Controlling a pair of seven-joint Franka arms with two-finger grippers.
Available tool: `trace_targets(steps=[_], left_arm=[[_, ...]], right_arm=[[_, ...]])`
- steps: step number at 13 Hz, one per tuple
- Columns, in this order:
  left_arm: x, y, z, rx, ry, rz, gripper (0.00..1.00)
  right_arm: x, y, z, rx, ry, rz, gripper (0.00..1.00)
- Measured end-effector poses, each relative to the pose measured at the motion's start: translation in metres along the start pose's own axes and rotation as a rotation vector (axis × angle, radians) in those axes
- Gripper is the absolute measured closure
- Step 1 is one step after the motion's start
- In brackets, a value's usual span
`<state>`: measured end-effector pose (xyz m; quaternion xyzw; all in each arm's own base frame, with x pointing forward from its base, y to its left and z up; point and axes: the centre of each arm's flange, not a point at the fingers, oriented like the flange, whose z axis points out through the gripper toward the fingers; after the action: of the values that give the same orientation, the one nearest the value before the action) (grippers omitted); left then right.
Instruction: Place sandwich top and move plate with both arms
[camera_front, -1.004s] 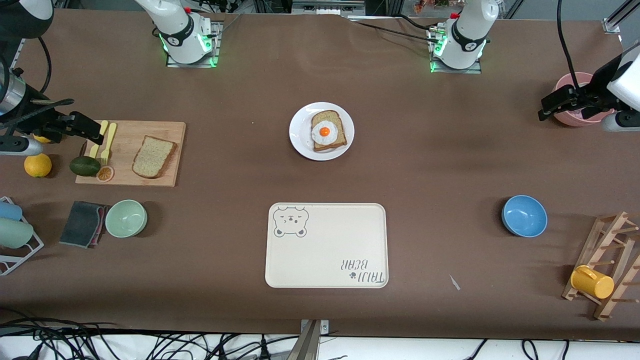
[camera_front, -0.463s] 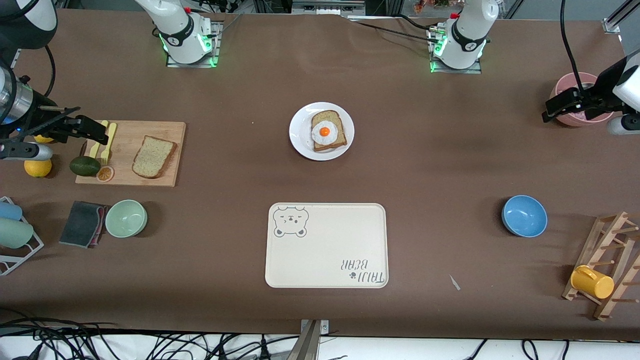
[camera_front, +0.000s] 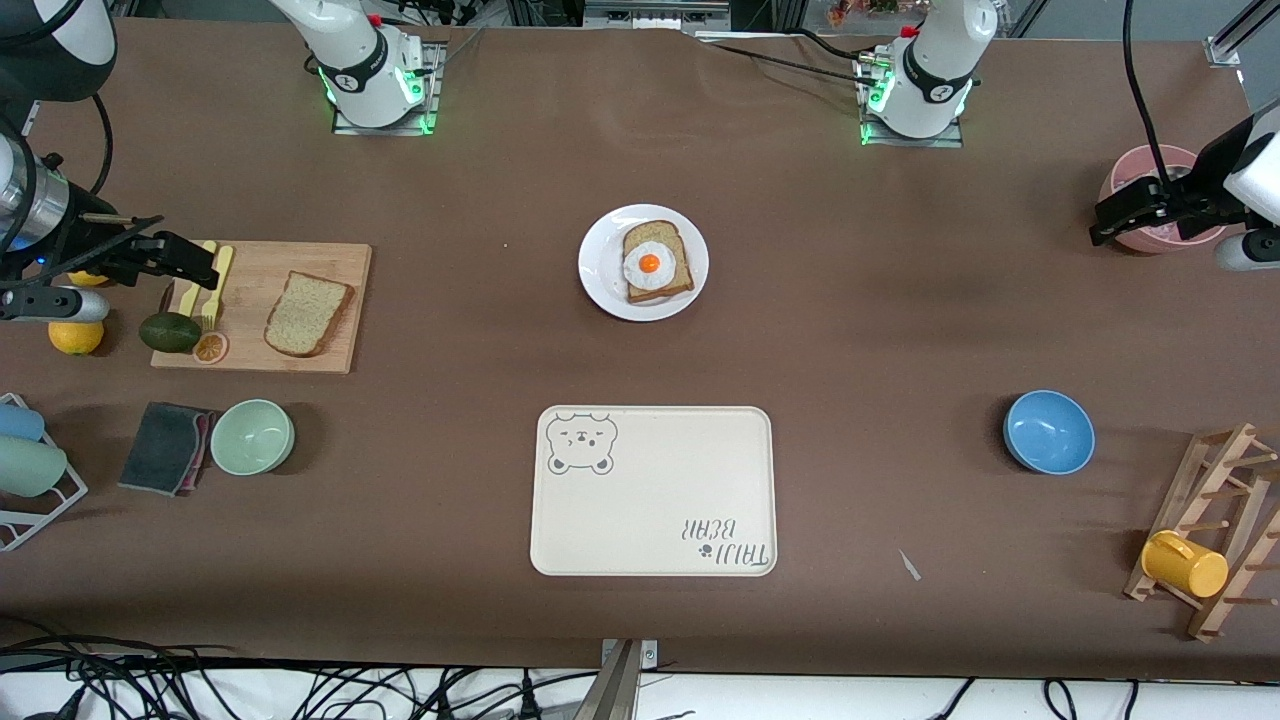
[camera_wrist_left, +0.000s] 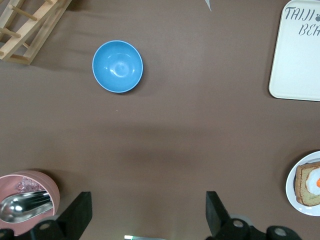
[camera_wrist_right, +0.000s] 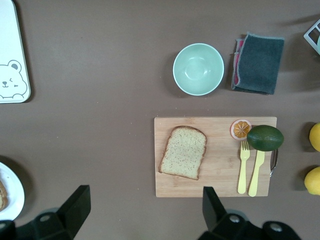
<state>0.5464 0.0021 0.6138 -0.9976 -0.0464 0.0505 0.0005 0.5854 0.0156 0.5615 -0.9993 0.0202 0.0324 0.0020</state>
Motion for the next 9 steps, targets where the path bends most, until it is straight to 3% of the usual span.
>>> trace_targets(steps=[5, 9], left_arm=[[-0.004, 0.001, 0.007, -0.001, 0.032, 0.0, 0.0], [-0.007, 0.0, 0.006, -0.001, 0.033, -0.001, 0.0]], right_arm=[[0.003, -0.001, 0.01, 0.0, -0.01, -0.002, 0.01], [0.022, 0.002, 0.073, -0.016, -0.009, -0.006, 0.01]])
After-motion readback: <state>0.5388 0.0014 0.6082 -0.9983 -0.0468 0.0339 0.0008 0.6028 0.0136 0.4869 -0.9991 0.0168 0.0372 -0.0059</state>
